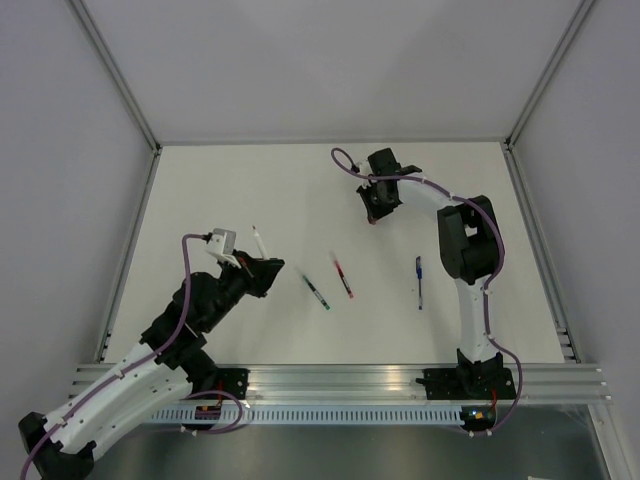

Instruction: Insert the pens into the pen caps

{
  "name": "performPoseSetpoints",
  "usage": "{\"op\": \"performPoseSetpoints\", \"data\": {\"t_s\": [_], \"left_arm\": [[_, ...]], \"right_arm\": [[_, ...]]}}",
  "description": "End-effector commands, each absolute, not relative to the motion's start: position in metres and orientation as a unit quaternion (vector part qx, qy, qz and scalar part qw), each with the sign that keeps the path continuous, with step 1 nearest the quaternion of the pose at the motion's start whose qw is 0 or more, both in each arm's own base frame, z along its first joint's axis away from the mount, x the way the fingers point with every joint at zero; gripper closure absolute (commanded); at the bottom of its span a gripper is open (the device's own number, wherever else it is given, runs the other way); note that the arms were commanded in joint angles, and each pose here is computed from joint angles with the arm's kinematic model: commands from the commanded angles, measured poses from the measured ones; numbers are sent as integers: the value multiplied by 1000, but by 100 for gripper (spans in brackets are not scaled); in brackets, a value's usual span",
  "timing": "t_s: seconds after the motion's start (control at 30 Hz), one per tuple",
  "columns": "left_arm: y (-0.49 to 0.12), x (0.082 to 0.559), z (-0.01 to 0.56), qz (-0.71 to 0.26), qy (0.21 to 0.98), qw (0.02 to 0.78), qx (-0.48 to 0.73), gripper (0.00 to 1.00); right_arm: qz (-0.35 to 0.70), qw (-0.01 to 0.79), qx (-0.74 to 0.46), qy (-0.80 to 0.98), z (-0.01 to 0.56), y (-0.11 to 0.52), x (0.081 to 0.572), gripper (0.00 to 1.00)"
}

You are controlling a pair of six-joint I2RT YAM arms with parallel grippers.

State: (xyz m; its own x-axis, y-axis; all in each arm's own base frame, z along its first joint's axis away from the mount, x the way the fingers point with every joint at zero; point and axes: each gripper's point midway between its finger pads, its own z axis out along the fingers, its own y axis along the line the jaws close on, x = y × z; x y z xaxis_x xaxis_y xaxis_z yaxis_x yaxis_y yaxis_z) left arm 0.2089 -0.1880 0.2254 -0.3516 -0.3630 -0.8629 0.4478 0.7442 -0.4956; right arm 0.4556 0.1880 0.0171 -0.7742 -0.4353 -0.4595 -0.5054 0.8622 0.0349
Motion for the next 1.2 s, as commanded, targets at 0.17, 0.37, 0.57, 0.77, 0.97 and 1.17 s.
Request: {"op": "performPoseSetpoints", "data": {"t_s": [0.17,0.37,0.57,0.77,0.97,1.17], "left_arm": [[-193,211,234,-370,733,570,23,98],[-192,209,235,-374,730,572,22,98],[-194,207,239,-382,726,571,25,98],[-190,206,241,-380,723,576,22,98],[-192,205,241,-386,723,573,23,98],[-189,205,242,-384,720,578,17,98]], "right_arm": [[65,185,-355,914,2,202,397,89],[-12,196,-443,875,13,211,370,52],[-56,244,-408,878,54,199,383,40],[-16,251,-323,912,73,217,390,36],[60,240,-30,969,69,242,381,41],[122,251,189,942,54,263,369,43]]}}
